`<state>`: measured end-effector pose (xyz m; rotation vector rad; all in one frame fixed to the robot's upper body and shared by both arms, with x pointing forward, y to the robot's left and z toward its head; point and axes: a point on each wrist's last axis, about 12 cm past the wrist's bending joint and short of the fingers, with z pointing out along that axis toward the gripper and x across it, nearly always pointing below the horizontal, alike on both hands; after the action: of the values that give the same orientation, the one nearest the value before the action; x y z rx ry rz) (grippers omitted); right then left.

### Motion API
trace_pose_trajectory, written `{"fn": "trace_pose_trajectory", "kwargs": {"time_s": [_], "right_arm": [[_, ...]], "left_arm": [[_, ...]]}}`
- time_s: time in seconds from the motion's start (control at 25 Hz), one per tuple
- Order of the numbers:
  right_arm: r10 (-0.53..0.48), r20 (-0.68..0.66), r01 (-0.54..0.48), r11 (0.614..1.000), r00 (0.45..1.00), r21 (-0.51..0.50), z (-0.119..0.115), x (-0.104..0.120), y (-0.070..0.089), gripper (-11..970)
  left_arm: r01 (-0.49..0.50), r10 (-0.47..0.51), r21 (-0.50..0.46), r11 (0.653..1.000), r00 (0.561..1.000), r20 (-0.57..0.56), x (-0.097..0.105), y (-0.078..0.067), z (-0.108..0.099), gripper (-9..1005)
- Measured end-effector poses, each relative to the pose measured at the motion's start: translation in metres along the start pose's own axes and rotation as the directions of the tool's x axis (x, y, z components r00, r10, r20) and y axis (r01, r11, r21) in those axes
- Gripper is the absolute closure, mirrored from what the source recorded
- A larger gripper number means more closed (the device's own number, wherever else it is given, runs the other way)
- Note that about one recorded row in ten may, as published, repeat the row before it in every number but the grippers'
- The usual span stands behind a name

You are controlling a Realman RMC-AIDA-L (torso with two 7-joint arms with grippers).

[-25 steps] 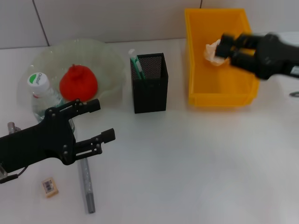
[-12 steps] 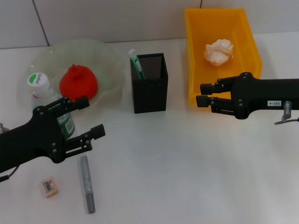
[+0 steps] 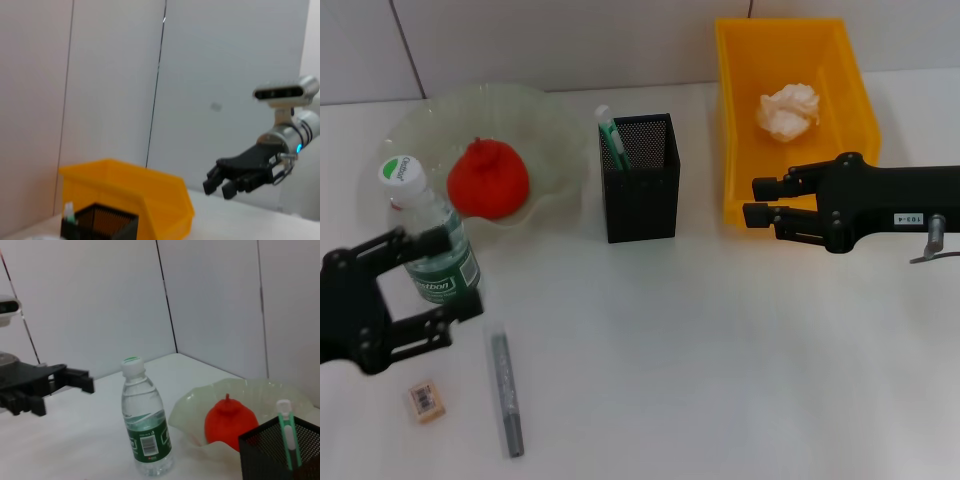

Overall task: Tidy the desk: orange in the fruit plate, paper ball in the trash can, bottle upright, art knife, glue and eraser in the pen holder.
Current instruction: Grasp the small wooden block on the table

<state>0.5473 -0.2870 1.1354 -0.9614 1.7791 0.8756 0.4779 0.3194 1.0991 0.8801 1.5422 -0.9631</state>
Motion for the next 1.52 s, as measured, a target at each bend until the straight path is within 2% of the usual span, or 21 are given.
{"fn": "trace_pose_trajectory", "kwargs": {"time_s": [0.08, 0.16, 0.28, 0.4, 0.48, 0.64, 0.8, 0.84, 0.92, 1.12, 1.32, 1.52], "right_arm": [[-0.001, -0.001, 0.001, 1.0, 1.0, 0.002, 0.0, 0.0, 0.0, 610], [-0.004, -0.006, 0.004, 1.0, 1.0, 0.004, 0.0, 0.0, -0.001, 610], [-0.009, -0.018, 0.009, 1.0, 1.0, 0.009, 0.001, 0.0, -0.002, 610], [-0.01, -0.022, 0.01, 1.0, 1.0, 0.011, 0.001, 0.0, -0.002, 610], [-0.011, -0.023, 0.011, 1.0, 1.0, 0.011, 0.001, 0.0, -0.002, 610], [-0.017, -0.029, 0.017, 1.0, 0.999, 0.014, 0.002, -0.001, -0.003, 610], [-0.024, -0.035, 0.024, 1.0, 0.999, 0.014, 0.004, -0.001, -0.003, 610], [-0.025, -0.036, 0.026, 1.0, 0.999, 0.015, 0.004, -0.001, -0.003, 610], [-0.026, -0.036, 0.026, 0.999, 0.999, 0.019, 0.004, -0.001, -0.003, 610], [-0.024, -0.036, 0.024, 0.999, 0.999, 0.021, 0.005, -0.002, -0.004, 610], [-0.015, -0.034, 0.015, 1.0, 0.999, 0.027, 0.006, -0.004, -0.005, 610], [-0.011, -0.034, 0.012, 0.999, 0.999, 0.034, 0.007, -0.004, -0.006, 610]], "left_arm": [[0.006, -0.006, -0.004, 1.0, 1.0, -0.014, -0.001, 0.0, -0.002, 209], [0.033, -0.037, -0.038, 0.999, 0.994, -0.108, -0.005, 0.0, -0.015, 209], [0.038, -0.047, -0.066, 0.997, 0.988, -0.149, -0.008, 0.001, -0.021, 210], [0.011, -0.04, -0.111, 0.994, 0.963, -0.265, -0.019, 0.001, -0.027, 210], [0.007, -0.039, -0.115, 0.993, 0.959, -0.281, -0.022, 0.001, -0.027, 209], [-0.012, -0.048, -0.143, 0.99, 0.909, -0.414, -0.038, 0.004, -0.023, 209], [-0.009, -0.068, -0.149, 0.989, 0.863, -0.5, -0.048, 0.009, -0.014, 209], [-0.009, -0.068, -0.149, 0.989, 0.863, -0.5, -0.048, 0.009, -0.014, 209], [-0.023, -0.064, -0.139, 0.99, 0.807, -0.587, -0.052, 0.011, -0.004, 209], [-0.061, -0.027, -0.104, 0.993, 0.723, -0.69, -0.055, 0.016, 0.01, 209], [-0.095, -0.002, -0.084, 0.992, 0.652, -0.759, -0.057, 0.022, 0.018, 209], [-0.127, 0.019, -0.076, 0.989, 0.615, -0.788, -0.063, 0.024, 0.023, 209]]}}
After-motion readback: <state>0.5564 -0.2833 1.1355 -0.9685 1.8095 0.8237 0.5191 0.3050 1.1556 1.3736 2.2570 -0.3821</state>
